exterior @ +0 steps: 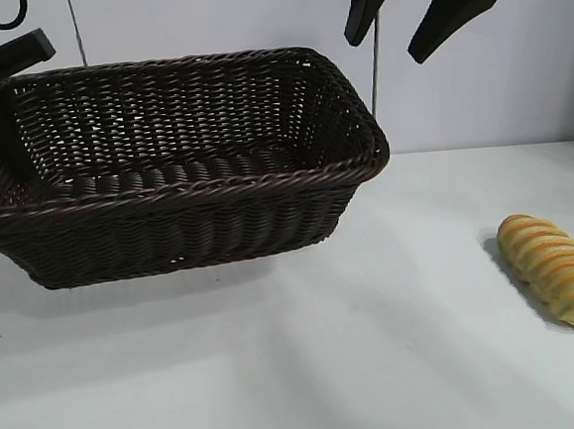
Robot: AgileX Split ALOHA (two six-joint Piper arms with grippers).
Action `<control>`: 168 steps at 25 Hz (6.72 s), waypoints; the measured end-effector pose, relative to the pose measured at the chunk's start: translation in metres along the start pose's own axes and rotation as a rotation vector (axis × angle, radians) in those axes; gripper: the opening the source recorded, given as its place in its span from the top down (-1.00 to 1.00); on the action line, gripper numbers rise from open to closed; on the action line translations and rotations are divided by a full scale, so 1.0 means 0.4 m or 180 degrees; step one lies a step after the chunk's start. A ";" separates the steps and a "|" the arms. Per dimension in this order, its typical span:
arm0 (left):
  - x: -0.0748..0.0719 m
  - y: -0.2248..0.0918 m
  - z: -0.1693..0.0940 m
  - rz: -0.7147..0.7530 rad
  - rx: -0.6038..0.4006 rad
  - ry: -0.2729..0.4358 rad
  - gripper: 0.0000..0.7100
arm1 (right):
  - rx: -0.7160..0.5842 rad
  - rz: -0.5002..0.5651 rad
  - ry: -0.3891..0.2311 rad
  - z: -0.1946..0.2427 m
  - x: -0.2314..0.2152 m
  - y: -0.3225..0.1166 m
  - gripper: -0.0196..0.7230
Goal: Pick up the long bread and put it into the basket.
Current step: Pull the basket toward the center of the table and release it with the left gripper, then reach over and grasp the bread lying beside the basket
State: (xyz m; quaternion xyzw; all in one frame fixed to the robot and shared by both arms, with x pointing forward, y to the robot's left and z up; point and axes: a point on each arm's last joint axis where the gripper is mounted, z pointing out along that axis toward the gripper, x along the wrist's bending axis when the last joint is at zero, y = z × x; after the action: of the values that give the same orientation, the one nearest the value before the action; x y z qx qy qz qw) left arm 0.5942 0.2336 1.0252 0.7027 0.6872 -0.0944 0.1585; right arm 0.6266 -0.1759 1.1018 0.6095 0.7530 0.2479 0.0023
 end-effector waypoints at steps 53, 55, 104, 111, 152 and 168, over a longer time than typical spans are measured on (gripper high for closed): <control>0.051 0.120 0.186 0.0152 0.0289 -0.0054 0.71 | -0.0022 0.0000 0.0000 0.000 0.000 0.002 -0.33; 0.051 0.121 0.186 0.0151 0.0270 -0.0054 0.71 | -0.0038 0.0000 -0.0001 0.000 0.000 0.003 -0.33; -0.069 0.066 -0.071 0.0373 -0.0318 -0.0432 -0.68 | -0.0100 0.0004 0.0000 0.000 0.000 0.007 -0.33; -0.157 0.013 -0.015 0.0614 -0.0149 -0.0487 -0.68 | -0.0100 0.0004 0.0000 0.000 0.000 0.007 -0.33; -0.171 0.030 -0.012 0.0546 -0.0419 -0.0505 -0.68 | 0.0059 0.0332 -0.0905 -0.058 -0.212 -0.005 -0.34; -0.171 0.030 -0.012 0.0546 -0.0419 -0.0505 -0.68 | 0.0921 0.0451 -0.1148 0.073 -0.286 -0.139 -0.62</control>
State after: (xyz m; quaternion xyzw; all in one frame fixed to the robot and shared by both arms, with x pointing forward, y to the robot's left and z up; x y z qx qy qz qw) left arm 0.6030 0.1710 1.0547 0.7372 0.6146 -0.0905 0.2657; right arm 0.6137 -0.2776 1.0212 0.6892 0.7235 0.0241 0.0320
